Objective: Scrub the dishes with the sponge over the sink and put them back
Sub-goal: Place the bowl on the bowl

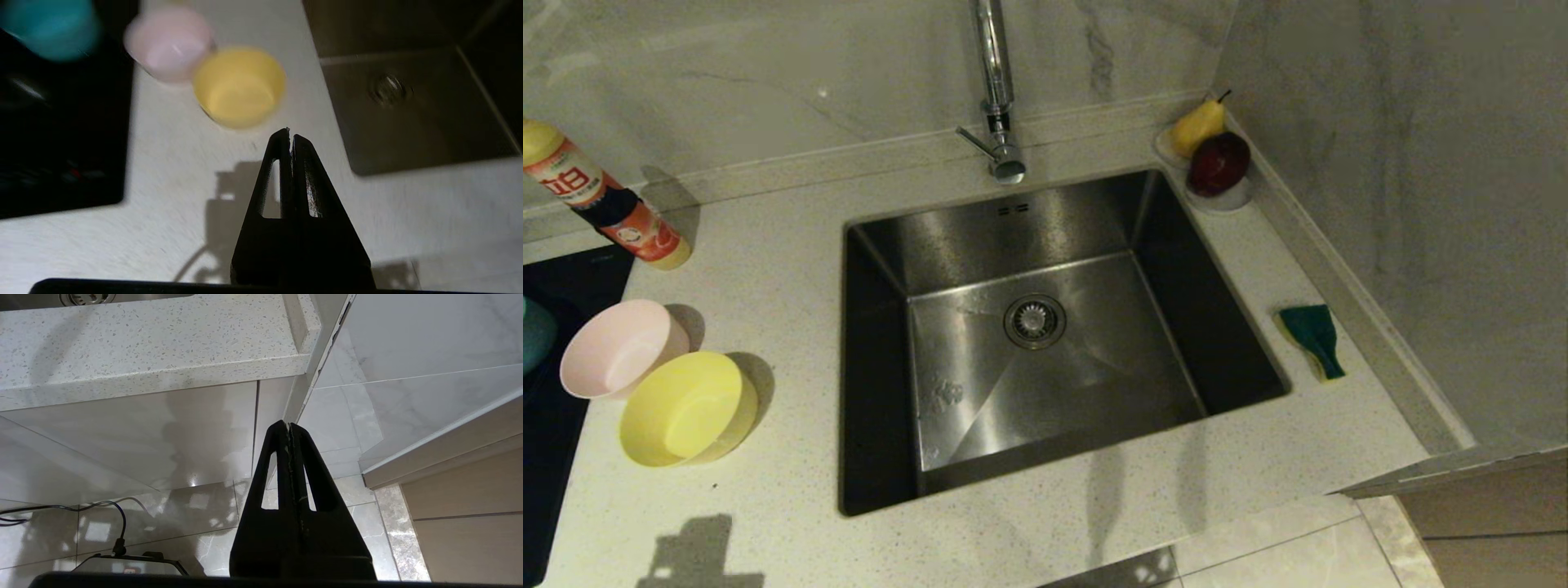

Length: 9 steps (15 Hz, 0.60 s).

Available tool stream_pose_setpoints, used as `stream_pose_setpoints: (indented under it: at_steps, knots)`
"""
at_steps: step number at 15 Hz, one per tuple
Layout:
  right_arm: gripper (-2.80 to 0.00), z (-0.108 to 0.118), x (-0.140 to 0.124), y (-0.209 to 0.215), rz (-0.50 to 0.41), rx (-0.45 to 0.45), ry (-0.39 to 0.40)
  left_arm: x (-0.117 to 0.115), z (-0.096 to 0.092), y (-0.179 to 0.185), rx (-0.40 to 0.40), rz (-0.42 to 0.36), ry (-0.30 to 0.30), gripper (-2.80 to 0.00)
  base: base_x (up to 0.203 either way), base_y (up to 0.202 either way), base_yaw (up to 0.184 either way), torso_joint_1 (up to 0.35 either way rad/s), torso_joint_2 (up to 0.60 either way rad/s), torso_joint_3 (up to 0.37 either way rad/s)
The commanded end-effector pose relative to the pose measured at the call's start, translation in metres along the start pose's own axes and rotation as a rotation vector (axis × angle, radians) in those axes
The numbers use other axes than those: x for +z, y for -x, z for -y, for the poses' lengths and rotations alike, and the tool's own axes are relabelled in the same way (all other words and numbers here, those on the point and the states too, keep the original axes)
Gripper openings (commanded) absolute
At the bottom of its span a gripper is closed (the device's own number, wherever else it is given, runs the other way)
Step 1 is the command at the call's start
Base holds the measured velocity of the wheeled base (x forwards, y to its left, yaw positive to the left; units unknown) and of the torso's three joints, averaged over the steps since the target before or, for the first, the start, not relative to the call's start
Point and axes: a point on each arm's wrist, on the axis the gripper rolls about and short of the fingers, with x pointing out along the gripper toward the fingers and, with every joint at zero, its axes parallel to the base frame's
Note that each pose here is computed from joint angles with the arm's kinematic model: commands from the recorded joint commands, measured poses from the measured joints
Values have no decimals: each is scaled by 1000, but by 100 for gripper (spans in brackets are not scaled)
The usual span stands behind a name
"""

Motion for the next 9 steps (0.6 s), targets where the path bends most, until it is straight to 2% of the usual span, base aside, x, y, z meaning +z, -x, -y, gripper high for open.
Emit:
stream_pose_setpoints:
  at_steps: [1,4,6,9]
  knots:
    - [-280,0,0,0,-1,2,1,44,1,-12,60,-11,-1,-280,0,0,0,0,0,0]
    - [-280,0,0,0,-1,2,1,84,2,-42,131,-71,-7,-280,0,0,0,0,0,0]
    - [-280,0,0,0,-1,2,1,106,4,-68,151,-128,-10,-280,0,0,0,0,0,0]
    - [-280,0,0,0,-1,2,1,146,7,-116,171,-227,27,-280,0,0,0,0,0,0]
